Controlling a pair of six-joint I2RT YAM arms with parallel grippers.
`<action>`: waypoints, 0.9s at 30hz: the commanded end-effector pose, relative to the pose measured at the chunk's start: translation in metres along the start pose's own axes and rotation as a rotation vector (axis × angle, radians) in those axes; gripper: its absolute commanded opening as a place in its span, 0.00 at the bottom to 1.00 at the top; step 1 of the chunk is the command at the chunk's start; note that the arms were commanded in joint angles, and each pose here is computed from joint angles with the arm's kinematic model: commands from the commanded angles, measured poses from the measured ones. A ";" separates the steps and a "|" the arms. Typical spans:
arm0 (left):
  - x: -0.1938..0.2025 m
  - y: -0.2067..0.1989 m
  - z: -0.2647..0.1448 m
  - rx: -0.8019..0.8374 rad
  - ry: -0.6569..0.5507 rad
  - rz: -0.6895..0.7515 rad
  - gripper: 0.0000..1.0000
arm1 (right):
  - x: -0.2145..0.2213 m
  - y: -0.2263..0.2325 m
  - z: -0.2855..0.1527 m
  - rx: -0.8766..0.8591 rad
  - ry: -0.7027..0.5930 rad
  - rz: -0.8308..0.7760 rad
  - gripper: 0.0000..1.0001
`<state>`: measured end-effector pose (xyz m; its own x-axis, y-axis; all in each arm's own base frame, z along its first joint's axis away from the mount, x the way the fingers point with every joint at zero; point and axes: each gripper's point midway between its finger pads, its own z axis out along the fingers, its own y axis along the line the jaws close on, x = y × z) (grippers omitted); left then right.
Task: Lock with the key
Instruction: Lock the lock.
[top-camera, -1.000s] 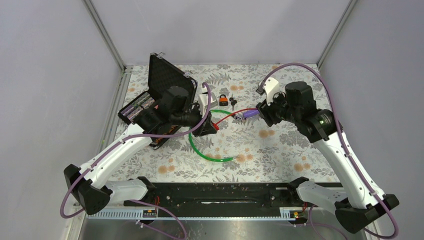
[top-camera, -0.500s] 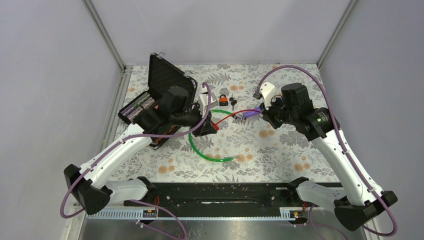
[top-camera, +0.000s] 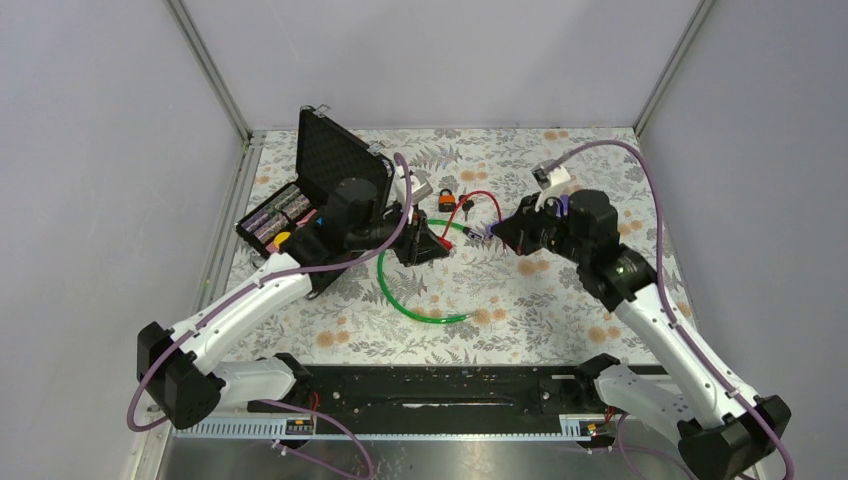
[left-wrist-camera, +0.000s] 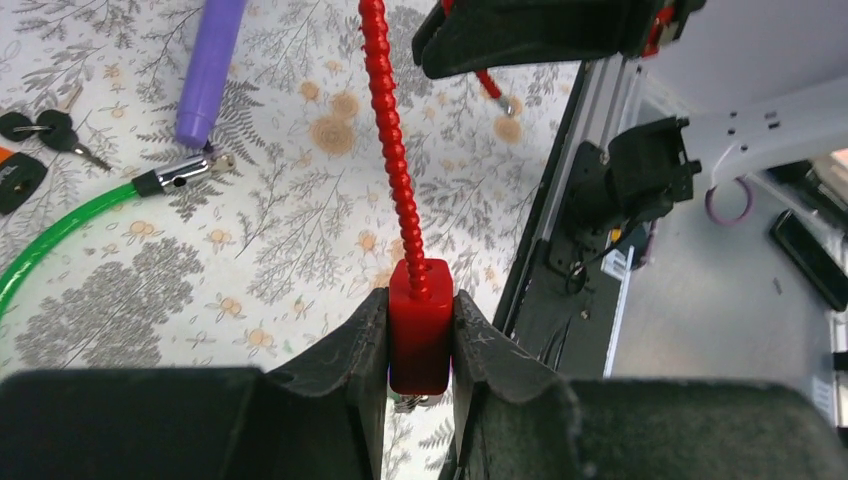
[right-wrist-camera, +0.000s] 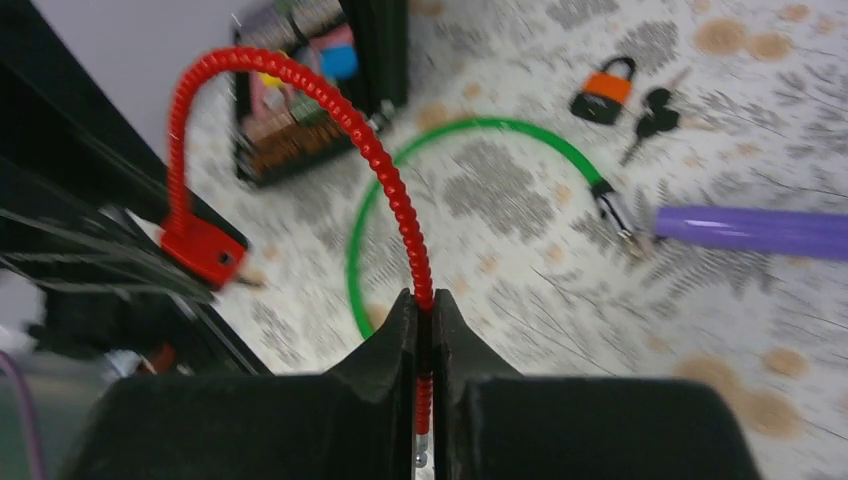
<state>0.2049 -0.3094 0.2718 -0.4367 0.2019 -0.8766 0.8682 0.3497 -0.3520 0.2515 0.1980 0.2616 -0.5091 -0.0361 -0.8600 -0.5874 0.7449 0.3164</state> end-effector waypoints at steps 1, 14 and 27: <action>-0.054 -0.020 0.003 0.100 -0.267 0.023 0.00 | -0.091 0.059 -0.019 -0.271 -0.466 0.241 0.00; -0.056 -0.060 -0.005 0.360 -0.377 0.284 0.00 | -0.134 0.103 -0.054 -0.555 -0.811 0.201 0.00; -0.069 -0.061 0.003 0.373 -0.401 0.359 0.00 | -0.124 0.141 -0.053 -0.682 -0.867 -0.021 0.00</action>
<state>0.1827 -0.3415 0.3346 -0.1256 -0.0966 -0.9874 0.9921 -0.0050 -0.1257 0.2260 0.2693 0.4087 -0.1500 0.6139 -0.7750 -0.8813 0.2723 0.3862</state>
